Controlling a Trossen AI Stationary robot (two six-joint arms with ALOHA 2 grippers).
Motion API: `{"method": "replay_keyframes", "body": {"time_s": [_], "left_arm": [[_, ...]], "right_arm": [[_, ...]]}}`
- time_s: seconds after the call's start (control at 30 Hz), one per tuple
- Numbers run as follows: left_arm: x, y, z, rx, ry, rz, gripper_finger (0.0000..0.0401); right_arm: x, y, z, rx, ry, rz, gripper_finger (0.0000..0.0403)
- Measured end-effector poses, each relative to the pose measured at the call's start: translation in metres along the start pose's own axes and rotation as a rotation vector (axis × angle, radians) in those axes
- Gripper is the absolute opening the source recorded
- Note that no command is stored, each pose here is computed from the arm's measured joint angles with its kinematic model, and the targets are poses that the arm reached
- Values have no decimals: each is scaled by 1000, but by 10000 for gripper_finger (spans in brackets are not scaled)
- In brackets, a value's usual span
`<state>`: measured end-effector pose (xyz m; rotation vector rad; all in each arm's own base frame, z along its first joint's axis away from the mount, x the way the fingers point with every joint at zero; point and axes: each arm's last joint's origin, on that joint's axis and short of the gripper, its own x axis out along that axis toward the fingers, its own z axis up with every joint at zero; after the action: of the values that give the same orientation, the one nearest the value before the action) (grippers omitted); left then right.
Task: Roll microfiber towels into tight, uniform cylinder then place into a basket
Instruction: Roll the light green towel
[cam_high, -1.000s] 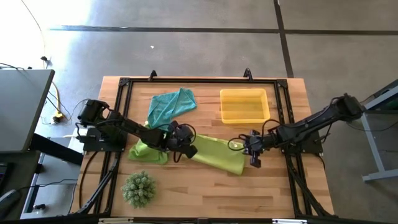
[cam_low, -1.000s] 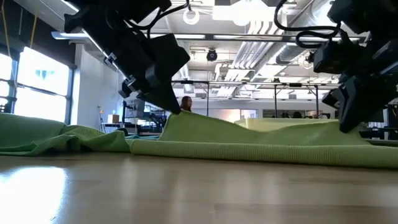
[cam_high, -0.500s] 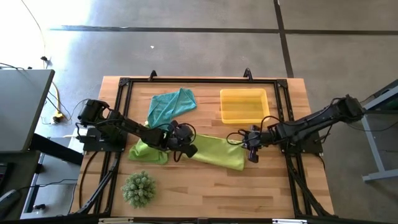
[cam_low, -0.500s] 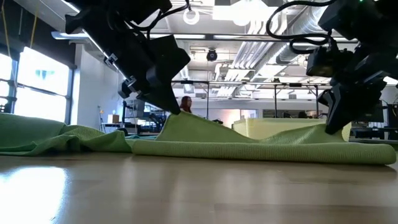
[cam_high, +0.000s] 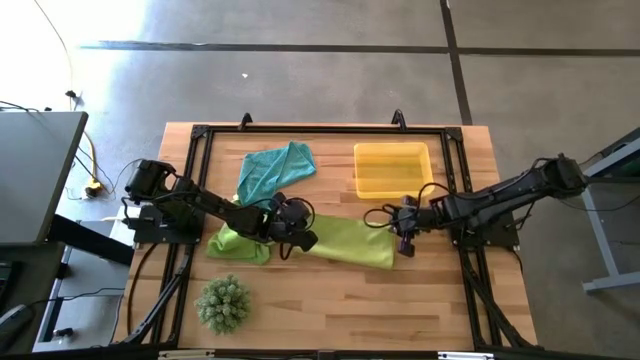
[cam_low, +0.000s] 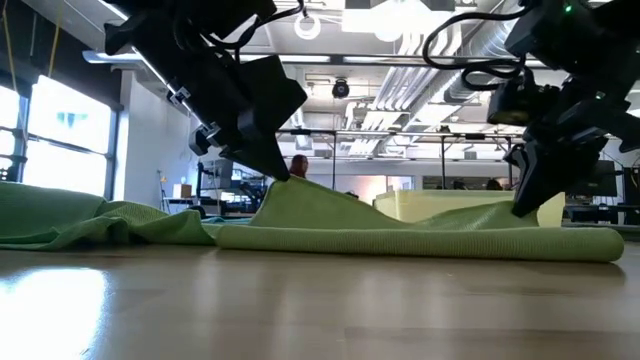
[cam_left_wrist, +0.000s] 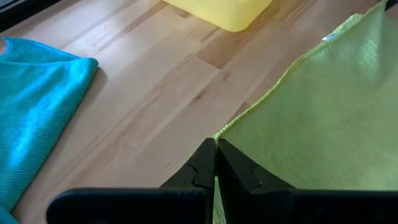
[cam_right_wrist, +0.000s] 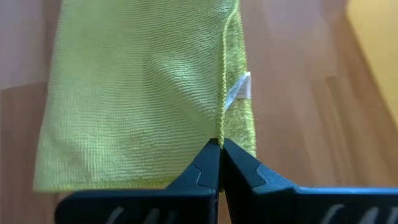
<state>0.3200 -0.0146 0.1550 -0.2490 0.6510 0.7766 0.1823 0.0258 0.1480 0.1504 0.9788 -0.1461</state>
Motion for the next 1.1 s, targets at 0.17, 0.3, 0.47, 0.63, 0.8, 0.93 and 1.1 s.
{"method": "replay_keyframes", "body": {"time_s": [0.17, 0.3, 0.47, 0.63, 0.8, 0.93, 1.1], "left_arm": [[1, 1, 1, -2, -1, 4, 0], [1, 1, 1, -3, -1, 4, 0], [1, 1, 1, -3, -1, 4, 0], [1, 1, 1, -2, -1, 4, 0], [1, 1, 1, 5, -1, 4, 0], [1, 1, 1, 5, 2, 0, 0], [1, 1, 1, 5, 3, -1, 0]], "right_arm": [[0, -3, 0, -11, 9, -21, 0], [1, -6, 0, -16, 10, -28, 5], [1, -9, 1, -25, -13, -110, 44], [0, -10, 2, -28, -26, -154, 104], [1, -8, 1, 59, -15, -90, 131], [1, -3, 1, 105, 9, 15, 133], [0, 5, 2, 82, -11, 65, 133]]}}
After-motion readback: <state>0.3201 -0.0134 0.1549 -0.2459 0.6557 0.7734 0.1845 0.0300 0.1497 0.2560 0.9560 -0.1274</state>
